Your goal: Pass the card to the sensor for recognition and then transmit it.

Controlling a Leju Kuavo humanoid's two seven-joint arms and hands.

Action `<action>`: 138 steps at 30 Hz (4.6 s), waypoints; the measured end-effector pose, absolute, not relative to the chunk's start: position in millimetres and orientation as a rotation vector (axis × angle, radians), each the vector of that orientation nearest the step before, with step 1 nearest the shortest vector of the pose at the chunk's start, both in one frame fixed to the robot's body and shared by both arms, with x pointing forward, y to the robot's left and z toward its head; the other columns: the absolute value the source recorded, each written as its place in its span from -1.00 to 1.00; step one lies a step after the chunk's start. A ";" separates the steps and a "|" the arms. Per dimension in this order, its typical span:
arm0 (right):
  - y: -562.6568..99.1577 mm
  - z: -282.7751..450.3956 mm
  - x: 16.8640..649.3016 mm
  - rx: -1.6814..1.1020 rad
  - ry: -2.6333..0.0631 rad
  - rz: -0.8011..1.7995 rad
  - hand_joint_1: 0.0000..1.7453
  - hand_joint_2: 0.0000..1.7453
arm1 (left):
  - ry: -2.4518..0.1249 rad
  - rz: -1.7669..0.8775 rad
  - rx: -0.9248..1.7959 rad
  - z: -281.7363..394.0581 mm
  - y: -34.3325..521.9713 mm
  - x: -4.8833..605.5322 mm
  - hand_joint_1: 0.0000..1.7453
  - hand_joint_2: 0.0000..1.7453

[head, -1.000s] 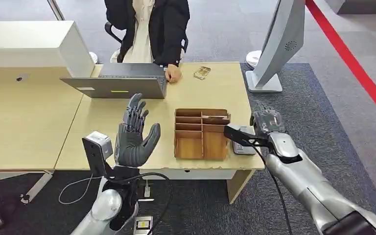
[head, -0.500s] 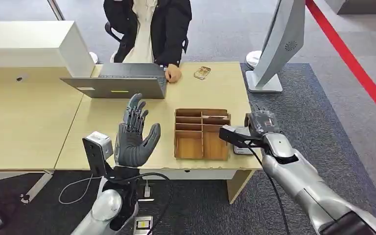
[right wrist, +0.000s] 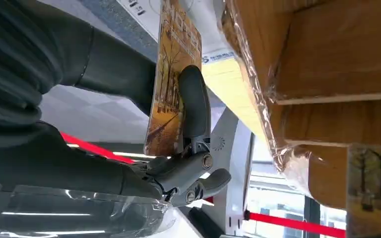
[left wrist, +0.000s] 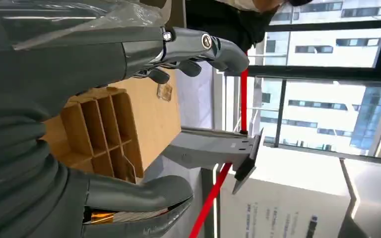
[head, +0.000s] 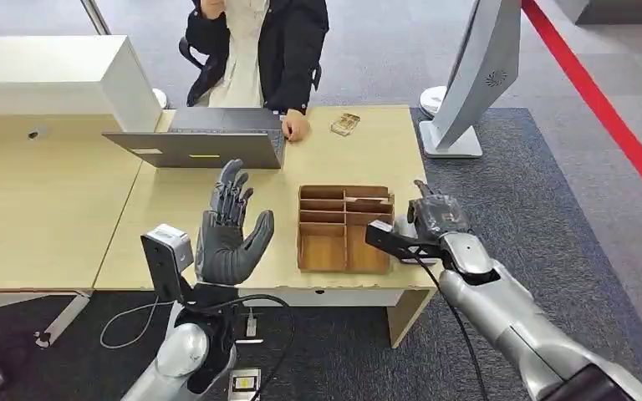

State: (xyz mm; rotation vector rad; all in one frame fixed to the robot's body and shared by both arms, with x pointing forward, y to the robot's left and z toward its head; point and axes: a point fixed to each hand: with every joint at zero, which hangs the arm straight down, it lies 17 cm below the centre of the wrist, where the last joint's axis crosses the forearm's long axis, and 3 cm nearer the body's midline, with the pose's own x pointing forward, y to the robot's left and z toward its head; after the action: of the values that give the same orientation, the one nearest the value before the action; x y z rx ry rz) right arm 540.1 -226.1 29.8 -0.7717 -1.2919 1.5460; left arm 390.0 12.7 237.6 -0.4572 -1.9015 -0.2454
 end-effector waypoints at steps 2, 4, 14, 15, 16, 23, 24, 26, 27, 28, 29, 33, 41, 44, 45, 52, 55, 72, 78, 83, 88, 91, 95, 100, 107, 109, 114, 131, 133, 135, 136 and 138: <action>-225.1 29.2 539.6 -0.768 -1.292 1.545 1.00 1.00 | -1.901 -0.245 -0.457 237.6 12.7 390.0 -1.00 1.00; -224.5 27.3 538.4 -0.761 -1.287 1.546 1.00 1.00 | -1.901 -0.248 -0.460 237.7 12.2 389.6 -1.00 1.00; -227.6 12.0 529.5 -0.720 -1.249 1.538 1.00 1.00 | -1.900 -0.259 -0.454 235.9 11.3 388.4 -1.00 1.00; -228.8 10.6 529.1 -0.717 -1.242 1.537 1.00 1.00 | -1.898 -0.260 -0.453 235.2 11.3 388.3 -1.00 1.00; -229.7 9.9 528.9 -0.716 -1.240 1.535 1.00 1.00 | -1.896 -0.259 -0.451 234.3 11.5 388.0 -1.00 1.00; -236.4 5.5 528.2 -0.712 -1.219 1.523 1.00 1.00 | -1.885 -0.252 -0.429 230.7 14.1 388.7 -1.00 1.00; -237.4 5.0 528.2 -0.711 -1.216 1.521 1.00 1.00 | -1.887 -0.251 -0.429 231.3 14.5 388.4 -1.00 1.00; -240.4 3.3 527.8 -0.710 -1.207 1.516 1.00 1.00 | -1.885 -0.252 -0.427 231.1 14.9 388.4 -1.00 1.00; -242.1 1.4 526.9 -0.708 -1.201 1.515 1.00 1.00 | -1.883 -0.253 -0.427 230.9 15.0 388.2 -1.00 1.00; -243.9 -0.4 526.0 -0.708 -1.195 1.513 1.00 1.00 | -1.882 -0.254 -0.426 230.8 15.2 388.0 -1.00 1.00; -244.9 -0.7 526.1 -0.708 -1.193 1.511 1.00 1.00 | -1.882 -0.255 -0.426 231.2 15.4 387.8 -1.00 1.00; -248.4 0.0 527.4 -0.719 -1.192 1.503 1.00 1.00 | -1.880 -0.263 -0.421 230.6 15.0 387.3 -1.00 1.00; -255.0 8.6 533.9 -0.746 -1.218 1.450 1.00 1.00 | -1.886 -0.269 -0.423 232.7 14.2 385.8 -1.00 1.00; -257.6 15.3 538.4 -0.759 -1.236 1.416 1.00 1.00 | -1.888 -0.275 -0.427 233.4 13.3 385.0 -1.00 1.00; -258.9 20.5 541.7 -0.769 -1.251 1.394 1.00 1.00 | -1.889 -0.278 -0.427 233.5 13.0 384.7 -1.00 1.00; -264.2 94.2 578.3 -0.881 -1.428 1.227 1.00 1.00 | -1.897 -0.279 -0.434 235.1 12.4 384.0 -1.00 1.00; -265.1 137.1 594.3 -0.929 -1.511 1.170 1.00 1.00 | -1.901 -0.276 -0.442 236.6 12.2 383.8 -1.00 1.00; -221.3 266.5 620.1 -1.031 -1.689 1.243 1.00 1.00 | -1.925 -0.312 -0.541 249.9 -1.8 376.8 -1.00 1.00; -178.2 297.3 625.0 -1.035 -1.728 1.348 1.00 1.00 | -1.931 -0.319 -0.573 255.0 -8.5 375.1 -1.00 1.00; -156.3 300.2 623.2 -1.018 -1.744 1.417 1.00 1.00 | -1.932 -0.321 -0.577 255.3 -9.8 375.4 -1.00 1.00; -111.3 303.0 620.7 -0.985 -1.750 1.561 1.00 1.00 | -1.939 -0.325 -0.586 258.4 -12.3 375.4 -1.00 1.00; -84.8 307.5 620.9 -0.993 -1.735 1.633 1.00 1.00 | -1.936 -0.326 -0.586 257.3 -13.5 375.7 -1.00 1.00; -57.6 319.1 621.8 -1.013 -1.722 1.668 1.00 1.00 | -1.936 -0.330 -0.589 257.9 -14.6 375.5 -1.00 1.00; -37.4 330.3 623.6 -1.021 -1.706 1.633 1.00 1.00 | -1.926 -0.342 -0.590 255.7 -17.7 375.3 -1.00 1.00; -31.4 330.9 628.0 -1.046 -1.651 1.631 1.00 1.00 | -1.922 -0.344 -0.570 253.4 -17.0 376.8 -1.00 1.00; -32.6 329.7 629.4 -1.055 -1.633 1.635 1.00 1.00 | -1.921 -0.345 -0.568 252.6 -16.9 376.6 -1.00 1.00; -38.4 322.6 632.7 -1.068 -1.586 1.650 1.00 1.00 | -1.918 -0.344 -0.560 250.6 -16.1 376.6 -1.00 1.00; -47.2 318.2 636.5 -1.088 -1.592 1.640 -1.00 1.00 | -1.909 -0.358 -0.537 244.0 -14.6 375.8 -1.00 1.00; -46.3 325.1 636.2 -1.072 -1.641 1.601 -1.00 1.00 | -1.909 -0.359 -0.536 243.6 -14.6 375.4 -1.00 1.00; -45.8 335.4 635.7 -1.046 -1.712 1.543 -1.00 1.00 | -1.917 -0.359 -0.530 244.4 -14.0 375.5 -1.00 1.00; -45.6 342.4 634.9 -1.025 -1.760 1.504 -1.00 1.00 | -1.926 -0.356 -0.526 245.4 -13.1 375.6 -1.00 1.00; -46.3 358.0 633.0 -0.981 -1.861 1.416 -1.00 1.00 | -1.937 -0.349 -0.519 247.0 -11.7 376.0 -1.00 1.00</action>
State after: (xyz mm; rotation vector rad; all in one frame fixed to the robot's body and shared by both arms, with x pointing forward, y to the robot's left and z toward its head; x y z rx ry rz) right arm 633.0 -46.3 358.0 -0.9810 -1.8605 1.4158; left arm 376.0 -11.7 247.0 -0.5186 -1.9375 -0.3494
